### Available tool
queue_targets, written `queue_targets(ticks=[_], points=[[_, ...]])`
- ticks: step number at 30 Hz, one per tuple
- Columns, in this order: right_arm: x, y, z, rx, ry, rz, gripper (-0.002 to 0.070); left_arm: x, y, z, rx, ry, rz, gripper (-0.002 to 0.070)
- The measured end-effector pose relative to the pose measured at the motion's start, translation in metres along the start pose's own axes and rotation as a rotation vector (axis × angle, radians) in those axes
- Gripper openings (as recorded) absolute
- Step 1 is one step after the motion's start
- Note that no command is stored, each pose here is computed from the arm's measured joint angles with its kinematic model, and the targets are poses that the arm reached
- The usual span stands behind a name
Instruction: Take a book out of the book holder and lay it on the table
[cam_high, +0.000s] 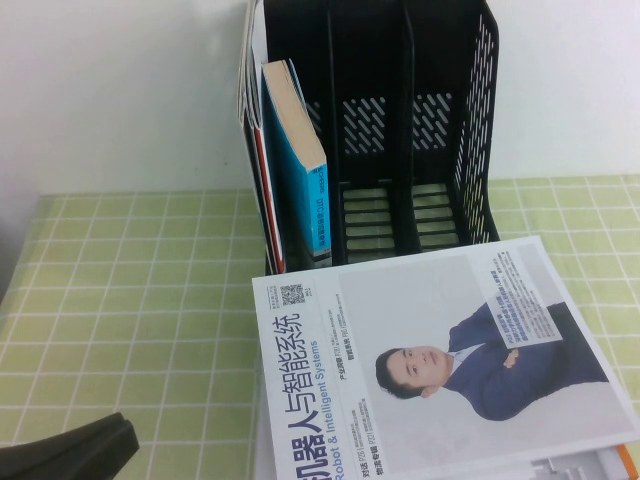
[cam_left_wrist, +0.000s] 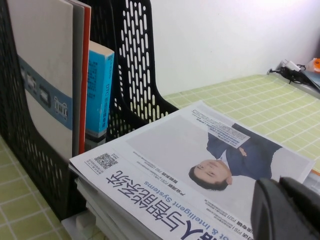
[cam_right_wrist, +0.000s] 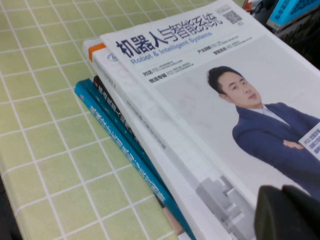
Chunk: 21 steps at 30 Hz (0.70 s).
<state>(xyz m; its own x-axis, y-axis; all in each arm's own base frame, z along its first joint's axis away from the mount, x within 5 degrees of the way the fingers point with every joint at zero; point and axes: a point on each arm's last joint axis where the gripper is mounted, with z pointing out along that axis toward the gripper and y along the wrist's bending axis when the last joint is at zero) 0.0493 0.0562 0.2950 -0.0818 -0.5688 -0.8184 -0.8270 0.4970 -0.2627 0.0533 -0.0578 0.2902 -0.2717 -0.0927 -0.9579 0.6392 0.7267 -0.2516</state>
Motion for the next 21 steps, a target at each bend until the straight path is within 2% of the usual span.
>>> queue_targets(ticks=[6,9,11,16,21], points=[[0.004,0.002,0.003,-0.005,0.019,-0.001,-0.0001,0.002,0.0,0.0,0.002,0.002,0.0,-0.0003],[0.005,0.002,0.003,-0.005,0.023,-0.002,-0.0001,0.009,0.003,-0.004,-0.039,0.013,0.034,-0.0003],[0.005,0.002,0.003,-0.006,0.023,-0.001,-0.0001,0.018,0.011,-0.006,-0.112,0.02,-0.002,-0.0003],[0.005,0.002,0.003,-0.006,0.023,-0.001,-0.0001,0.044,0.039,-0.009,-0.373,0.011,-0.091,-0.0003],[0.005,0.002,0.003,-0.006,0.023,-0.001,-0.0001,0.077,0.054,-0.014,-0.506,0.011,-0.142,-0.0003]])
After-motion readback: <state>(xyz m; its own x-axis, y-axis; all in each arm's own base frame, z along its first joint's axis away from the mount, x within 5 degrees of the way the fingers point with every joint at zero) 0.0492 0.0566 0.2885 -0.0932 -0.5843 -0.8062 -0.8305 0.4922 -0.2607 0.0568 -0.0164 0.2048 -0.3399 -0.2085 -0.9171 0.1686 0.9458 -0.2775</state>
